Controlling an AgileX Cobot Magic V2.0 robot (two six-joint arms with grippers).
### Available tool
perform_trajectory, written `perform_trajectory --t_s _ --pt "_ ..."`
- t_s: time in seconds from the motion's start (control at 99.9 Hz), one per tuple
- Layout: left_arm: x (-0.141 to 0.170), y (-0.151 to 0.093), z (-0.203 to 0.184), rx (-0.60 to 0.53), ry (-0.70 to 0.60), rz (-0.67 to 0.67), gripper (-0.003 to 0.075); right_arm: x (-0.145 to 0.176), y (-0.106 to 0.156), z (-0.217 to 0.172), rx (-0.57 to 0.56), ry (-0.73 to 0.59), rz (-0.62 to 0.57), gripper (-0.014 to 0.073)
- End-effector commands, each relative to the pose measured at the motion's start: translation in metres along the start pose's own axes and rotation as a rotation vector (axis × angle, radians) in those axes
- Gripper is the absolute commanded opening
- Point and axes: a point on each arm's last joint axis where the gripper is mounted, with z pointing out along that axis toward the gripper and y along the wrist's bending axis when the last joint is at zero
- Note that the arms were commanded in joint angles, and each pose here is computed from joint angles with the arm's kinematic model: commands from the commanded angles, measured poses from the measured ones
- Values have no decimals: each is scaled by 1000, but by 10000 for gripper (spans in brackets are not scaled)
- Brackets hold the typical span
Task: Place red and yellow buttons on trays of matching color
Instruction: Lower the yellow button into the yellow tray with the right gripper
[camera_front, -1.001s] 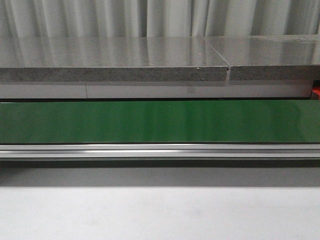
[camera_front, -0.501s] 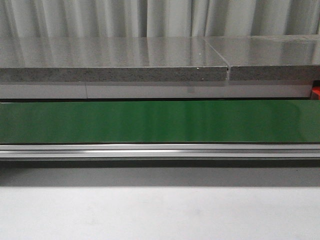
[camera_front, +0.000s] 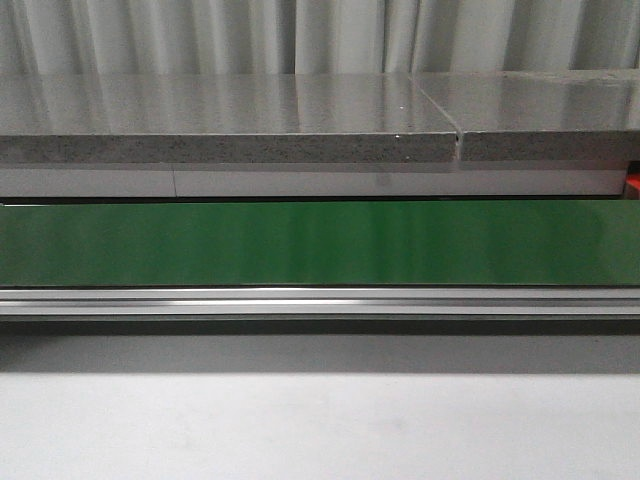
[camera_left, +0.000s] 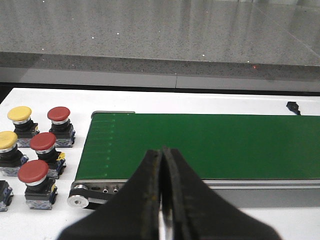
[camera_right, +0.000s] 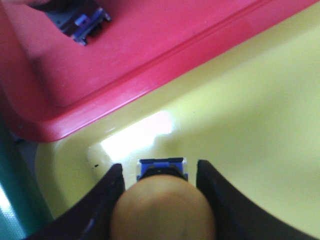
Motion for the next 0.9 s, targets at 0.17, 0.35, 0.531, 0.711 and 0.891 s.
perform_trajectory --t_s 0.17,0.35,0.531,0.711,0.891 --pt "-14 -2 -3 20 -88 -7 -19 -9 1 -4 -1 -58 4 114" --pt "-14 -2 -3 20 -88 -7 -19 -8 1 -4 -5 -39 3 308" --pt "-14 -2 -3 20 -88 -7 -19 -7 2 -4 -8 -31 6 580" --pt "-14 -2 -3 20 -88 -7 -19 -11 2 -7 -13 -60 15 604" --pt "-14 -2 -3 20 -88 -7 -19 -18 7 -30 -16 -175 20 604"
